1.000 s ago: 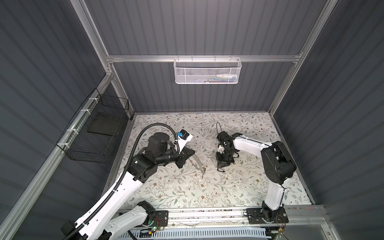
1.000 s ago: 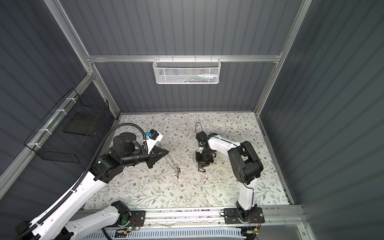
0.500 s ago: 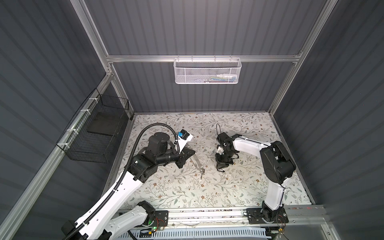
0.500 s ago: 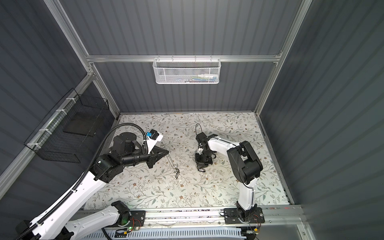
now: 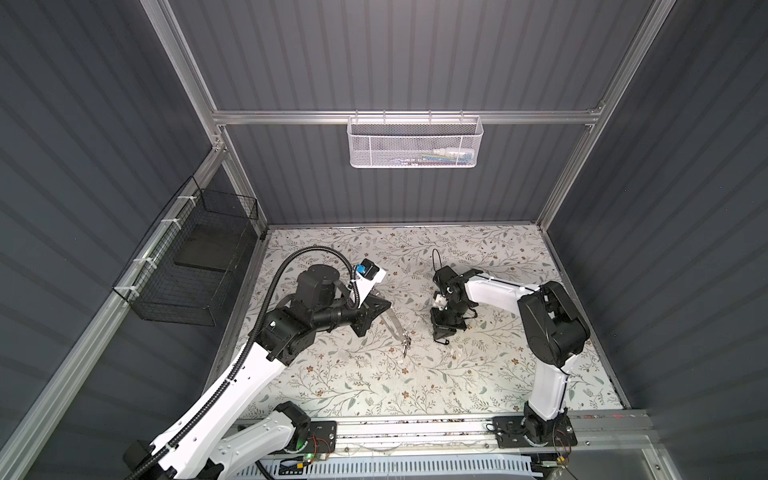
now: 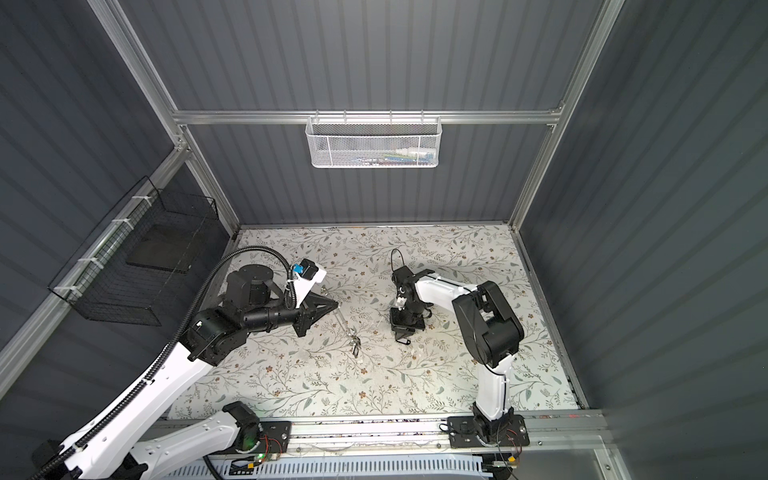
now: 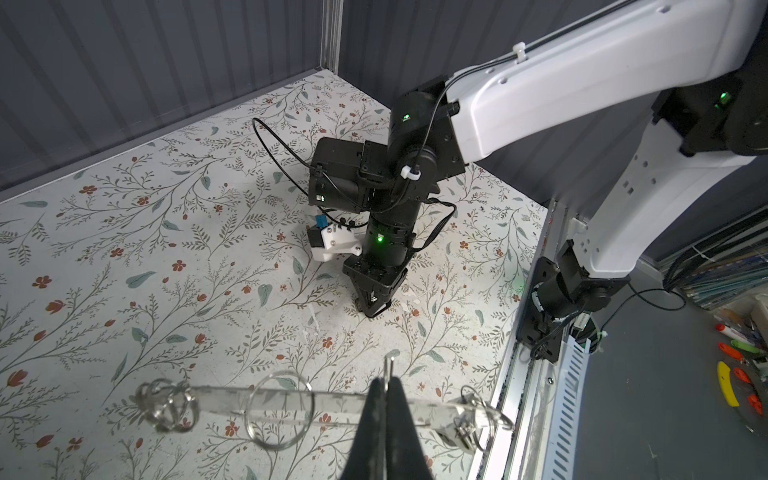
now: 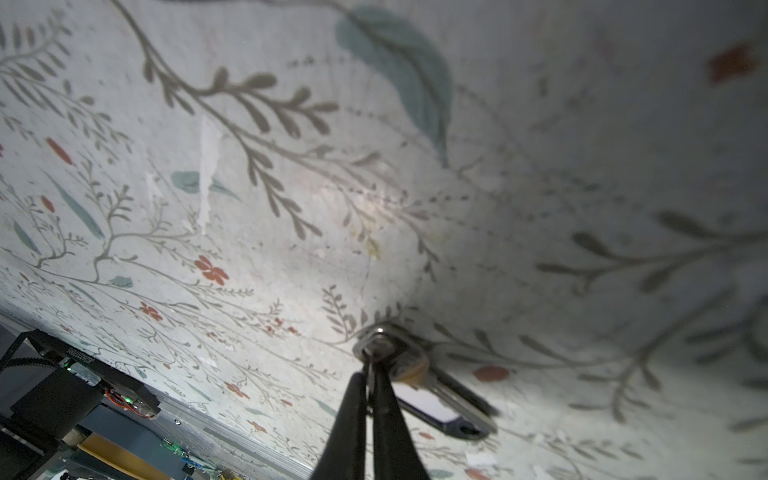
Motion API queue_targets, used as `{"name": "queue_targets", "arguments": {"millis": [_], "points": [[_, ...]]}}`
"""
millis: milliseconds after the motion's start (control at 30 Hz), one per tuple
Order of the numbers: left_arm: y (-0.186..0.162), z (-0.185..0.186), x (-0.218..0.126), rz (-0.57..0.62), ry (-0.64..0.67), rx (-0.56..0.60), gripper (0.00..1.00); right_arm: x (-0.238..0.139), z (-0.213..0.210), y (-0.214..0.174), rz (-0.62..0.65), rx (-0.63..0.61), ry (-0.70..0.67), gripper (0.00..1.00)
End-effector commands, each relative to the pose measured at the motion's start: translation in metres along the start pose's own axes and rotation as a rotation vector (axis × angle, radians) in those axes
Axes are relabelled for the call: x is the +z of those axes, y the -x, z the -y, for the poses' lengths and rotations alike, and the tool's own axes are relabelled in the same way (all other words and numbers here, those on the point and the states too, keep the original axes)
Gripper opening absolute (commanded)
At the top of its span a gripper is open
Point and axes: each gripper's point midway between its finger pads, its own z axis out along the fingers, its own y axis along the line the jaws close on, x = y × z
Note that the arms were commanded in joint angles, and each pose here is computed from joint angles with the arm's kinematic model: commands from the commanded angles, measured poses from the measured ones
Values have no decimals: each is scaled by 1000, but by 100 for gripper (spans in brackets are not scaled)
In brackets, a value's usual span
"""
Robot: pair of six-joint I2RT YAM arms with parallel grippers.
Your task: Put the keys on the keyring
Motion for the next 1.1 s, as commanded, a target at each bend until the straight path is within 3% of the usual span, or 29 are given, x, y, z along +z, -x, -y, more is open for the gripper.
{"name": "queue_targets", "arguments": {"millis": [0,1067], "points": [[0,4,1,6,-26,0,0,2,8,-3,-8,2,-30,12],[-1,4,2,2,-34,-5,0,-11,3,-2,20,-11,-29,16]]}}
